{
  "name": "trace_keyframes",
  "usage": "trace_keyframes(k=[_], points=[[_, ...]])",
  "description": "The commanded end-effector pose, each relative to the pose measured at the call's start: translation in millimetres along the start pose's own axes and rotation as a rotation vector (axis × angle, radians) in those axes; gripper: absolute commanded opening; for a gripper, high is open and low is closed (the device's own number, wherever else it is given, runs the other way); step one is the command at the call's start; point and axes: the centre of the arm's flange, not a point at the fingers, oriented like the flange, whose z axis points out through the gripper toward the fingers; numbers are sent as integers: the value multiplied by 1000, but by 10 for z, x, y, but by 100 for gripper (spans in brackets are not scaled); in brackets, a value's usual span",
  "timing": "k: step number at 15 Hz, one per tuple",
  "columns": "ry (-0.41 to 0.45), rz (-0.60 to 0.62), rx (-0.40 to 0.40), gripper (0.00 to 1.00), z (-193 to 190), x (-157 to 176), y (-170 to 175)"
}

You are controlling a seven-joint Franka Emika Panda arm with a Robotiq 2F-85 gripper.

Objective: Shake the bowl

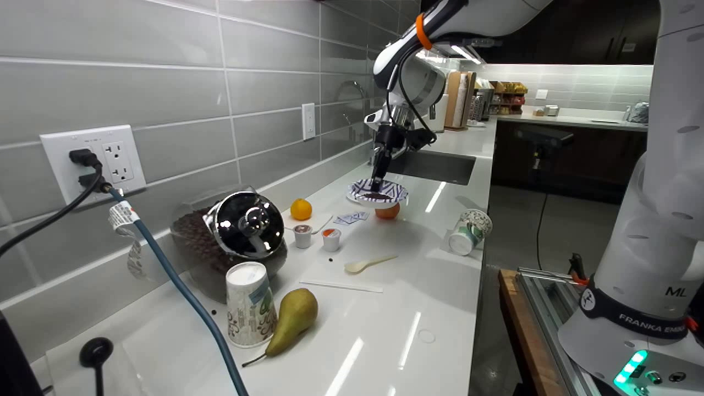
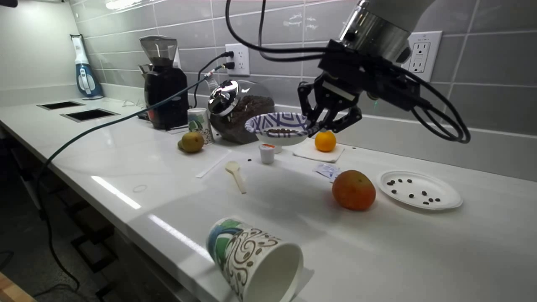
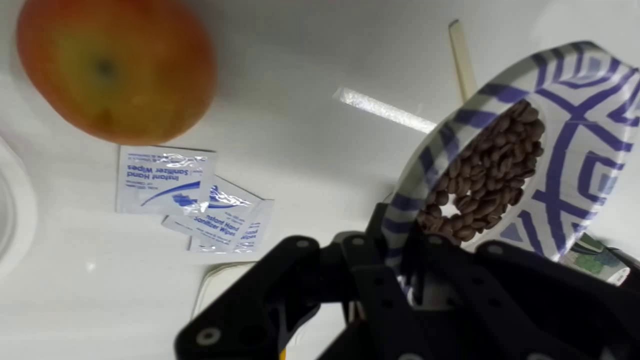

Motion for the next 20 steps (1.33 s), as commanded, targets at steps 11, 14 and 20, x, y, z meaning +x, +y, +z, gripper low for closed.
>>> trace_keyframes(k=[11, 14, 20], points=[[-35, -54, -13, 1, 230, -15, 36], [-57, -67, 10, 1, 418, 10, 121], [-101, -65, -5, 1, 836, 5, 263]])
